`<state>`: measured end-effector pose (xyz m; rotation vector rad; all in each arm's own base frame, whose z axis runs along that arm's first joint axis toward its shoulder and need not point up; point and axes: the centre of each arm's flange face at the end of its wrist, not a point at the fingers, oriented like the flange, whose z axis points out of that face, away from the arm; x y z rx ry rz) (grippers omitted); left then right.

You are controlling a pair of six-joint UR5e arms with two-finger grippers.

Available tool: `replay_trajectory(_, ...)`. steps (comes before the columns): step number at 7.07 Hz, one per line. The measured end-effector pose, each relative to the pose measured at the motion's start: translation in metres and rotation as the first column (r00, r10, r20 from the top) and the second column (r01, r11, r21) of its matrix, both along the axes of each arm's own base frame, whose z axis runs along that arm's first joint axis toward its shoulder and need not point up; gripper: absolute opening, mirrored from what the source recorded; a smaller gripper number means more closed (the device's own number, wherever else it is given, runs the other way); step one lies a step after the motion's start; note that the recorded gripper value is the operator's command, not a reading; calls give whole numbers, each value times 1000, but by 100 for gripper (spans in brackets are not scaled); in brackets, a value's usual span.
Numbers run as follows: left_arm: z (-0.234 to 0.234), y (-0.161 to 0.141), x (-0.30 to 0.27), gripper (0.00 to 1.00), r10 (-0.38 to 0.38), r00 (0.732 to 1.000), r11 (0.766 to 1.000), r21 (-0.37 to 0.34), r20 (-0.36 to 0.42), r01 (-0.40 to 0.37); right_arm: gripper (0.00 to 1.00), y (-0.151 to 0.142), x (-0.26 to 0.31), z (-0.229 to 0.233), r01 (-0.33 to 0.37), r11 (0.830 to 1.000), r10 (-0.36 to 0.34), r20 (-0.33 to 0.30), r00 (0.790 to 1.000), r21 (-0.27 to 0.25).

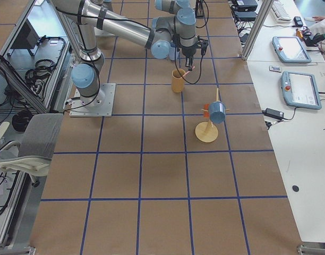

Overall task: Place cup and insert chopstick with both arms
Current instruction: 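Carry the light blue cup toward the tan cup and set it down, then open the left gripper and lift away while the right gripper lifts the pink chopstick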

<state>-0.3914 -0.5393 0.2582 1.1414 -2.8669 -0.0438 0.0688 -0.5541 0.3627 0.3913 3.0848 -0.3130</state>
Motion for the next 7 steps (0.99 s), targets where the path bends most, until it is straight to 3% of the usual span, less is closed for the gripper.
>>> replay_trajectory(2,14,-3,2,100,-47,999,999,-27,-6,47,10,-2,0,7,-1,1000,1,1,1000,-14)
replay_trajectory(3,36,-9,10,100,-112,994,992,-63,-14,111,10,-4,0,14,-2,1000,2,3,1000,-26)
replay_trajectory(5,106,-17,44,100,-287,958,954,-94,-3,285,10,-9,1,30,-4,999,5,4,1000,-50)
replay_trajectory(7,182,20,83,100,-465,885,885,-31,7,465,10,-9,2,55,-7,997,7,2,1000,-76)
